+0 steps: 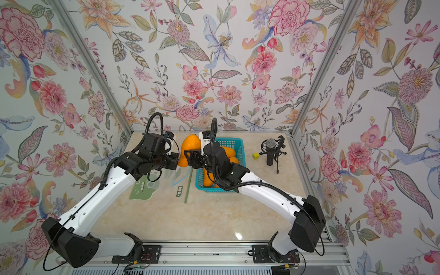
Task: Place the mango in a zip-top bag and seal the zipper
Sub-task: Place the mango in the zipper food storage bag.
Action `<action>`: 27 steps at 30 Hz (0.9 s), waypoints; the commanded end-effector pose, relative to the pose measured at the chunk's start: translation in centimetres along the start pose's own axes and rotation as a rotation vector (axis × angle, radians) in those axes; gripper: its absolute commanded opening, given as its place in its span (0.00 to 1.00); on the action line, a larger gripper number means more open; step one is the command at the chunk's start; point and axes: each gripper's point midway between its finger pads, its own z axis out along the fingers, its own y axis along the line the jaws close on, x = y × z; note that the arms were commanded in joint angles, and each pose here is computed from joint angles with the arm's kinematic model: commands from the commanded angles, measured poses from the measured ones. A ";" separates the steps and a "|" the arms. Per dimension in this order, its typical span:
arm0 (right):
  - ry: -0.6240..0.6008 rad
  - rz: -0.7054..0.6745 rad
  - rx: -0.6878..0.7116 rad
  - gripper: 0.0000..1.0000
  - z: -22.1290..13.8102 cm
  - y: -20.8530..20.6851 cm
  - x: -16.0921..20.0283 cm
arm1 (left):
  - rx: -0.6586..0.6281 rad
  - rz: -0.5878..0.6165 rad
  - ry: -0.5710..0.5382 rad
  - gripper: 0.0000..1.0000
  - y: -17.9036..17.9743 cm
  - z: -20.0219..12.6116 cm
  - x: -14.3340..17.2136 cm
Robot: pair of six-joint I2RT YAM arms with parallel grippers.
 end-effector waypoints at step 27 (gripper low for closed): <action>0.011 -0.031 -0.053 0.80 1.6 1.4 0.5 | 0.058 -0.067 -0.148 0.00 -0.4 -3.7 -4.2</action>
